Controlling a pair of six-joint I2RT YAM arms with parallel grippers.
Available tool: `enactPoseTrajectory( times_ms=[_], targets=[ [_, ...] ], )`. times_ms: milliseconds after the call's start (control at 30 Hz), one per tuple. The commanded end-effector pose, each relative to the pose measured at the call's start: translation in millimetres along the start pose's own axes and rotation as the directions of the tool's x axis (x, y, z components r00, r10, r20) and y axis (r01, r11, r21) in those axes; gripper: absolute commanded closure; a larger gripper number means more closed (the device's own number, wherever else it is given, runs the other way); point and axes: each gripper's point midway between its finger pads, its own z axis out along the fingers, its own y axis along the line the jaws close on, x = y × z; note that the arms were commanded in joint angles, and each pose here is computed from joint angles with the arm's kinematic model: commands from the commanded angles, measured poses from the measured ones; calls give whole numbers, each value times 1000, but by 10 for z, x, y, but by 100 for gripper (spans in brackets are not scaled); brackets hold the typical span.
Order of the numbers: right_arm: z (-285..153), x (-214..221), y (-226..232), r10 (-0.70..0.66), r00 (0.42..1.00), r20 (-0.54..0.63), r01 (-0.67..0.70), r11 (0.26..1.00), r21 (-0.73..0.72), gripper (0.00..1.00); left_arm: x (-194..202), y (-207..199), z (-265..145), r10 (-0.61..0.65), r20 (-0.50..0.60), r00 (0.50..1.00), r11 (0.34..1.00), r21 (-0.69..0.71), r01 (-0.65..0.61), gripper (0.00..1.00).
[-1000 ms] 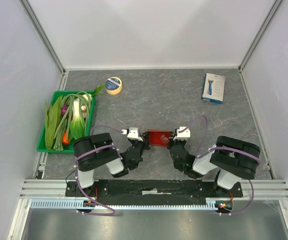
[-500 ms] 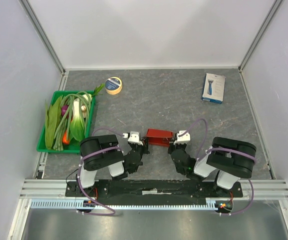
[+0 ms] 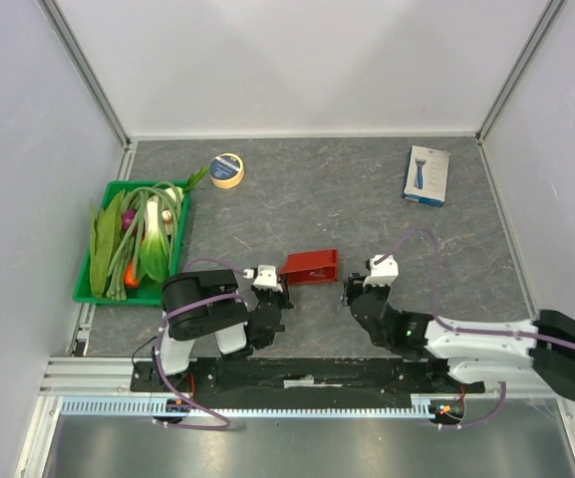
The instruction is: Fold the paper box
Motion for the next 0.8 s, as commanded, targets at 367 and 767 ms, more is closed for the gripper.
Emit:
enactPoseTrajectory(
  times_ms=[367,767],
  targets=[
    [-210,-612,391,117,925,-362,-205,955,-214,19,-337,72,9,41,134,990,994,-110,-26,98],
    [628,-719,688,-9,919,-393,-126,940,-316,3,-382,-8,39,113,143,983,986,-134,-94,98]
  ],
)
